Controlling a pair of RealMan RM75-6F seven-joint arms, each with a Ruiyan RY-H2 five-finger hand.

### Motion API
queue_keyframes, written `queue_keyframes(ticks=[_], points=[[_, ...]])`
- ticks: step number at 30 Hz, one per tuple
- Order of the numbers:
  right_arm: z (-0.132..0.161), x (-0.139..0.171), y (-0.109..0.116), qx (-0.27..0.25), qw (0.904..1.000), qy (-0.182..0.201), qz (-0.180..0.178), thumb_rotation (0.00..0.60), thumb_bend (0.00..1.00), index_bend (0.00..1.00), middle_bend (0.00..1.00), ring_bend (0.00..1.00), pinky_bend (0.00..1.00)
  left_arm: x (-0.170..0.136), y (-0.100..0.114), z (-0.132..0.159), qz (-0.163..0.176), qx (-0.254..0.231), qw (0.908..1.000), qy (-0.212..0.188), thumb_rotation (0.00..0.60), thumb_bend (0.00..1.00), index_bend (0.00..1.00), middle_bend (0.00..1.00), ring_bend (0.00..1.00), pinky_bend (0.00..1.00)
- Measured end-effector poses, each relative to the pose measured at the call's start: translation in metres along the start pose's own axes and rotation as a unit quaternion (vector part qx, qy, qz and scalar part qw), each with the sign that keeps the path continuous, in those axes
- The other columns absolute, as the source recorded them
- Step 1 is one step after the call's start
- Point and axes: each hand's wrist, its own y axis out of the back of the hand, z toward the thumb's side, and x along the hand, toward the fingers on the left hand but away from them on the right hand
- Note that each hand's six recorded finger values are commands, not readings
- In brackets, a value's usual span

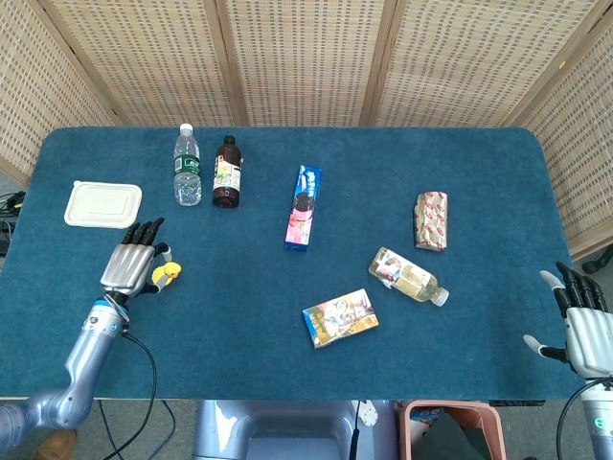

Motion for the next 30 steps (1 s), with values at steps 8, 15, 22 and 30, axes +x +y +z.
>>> queue_keyframes(ticks=[8, 15, 22, 30], points=[[0.001, 0.000, -0.001, 0.003, 1.0000, 0.000, 0.001, 0.600, 0.00, 0.00, 0.00, 0.00, 0.00, 0.018, -0.015, -0.024, -0.038, -0.014, 0.9985, 0.037, 0.600, 0.36, 0.51, 0.00, 0.00, 0.00], [0.000, -0.001, -0.002, 0.000, 1.0000, -0.003, 0.003, 0.600, 0.00, 0.00, 0.00, 0.00, 0.00, 0.020, -0.035, -0.025, -0.059, -0.016, 0.9975, 0.035, 0.600, 0.36, 0.51, 0.00, 0.00, 0.00], [0.000, -0.001, -0.001, 0.000, 1.0000, -0.003, 0.002, 0.600, 0.00, 0.00, 0.00, 0.00, 0.00, 0.017, -0.038, -0.024, -0.057, -0.011, 0.9979, 0.030, 0.600, 0.36, 0.51, 0.00, 0.00, 0.00], [0.000, -0.001, -0.002, 0.000, 1.0000, -0.003, 0.003, 0.600, 0.00, 0.00, 0.00, 0.00, 0.00, 0.014, -0.039, -0.028, -0.051, 0.001, 0.9978, 0.041, 0.600, 0.37, 0.45, 0.00, 0.00, 0.00]])
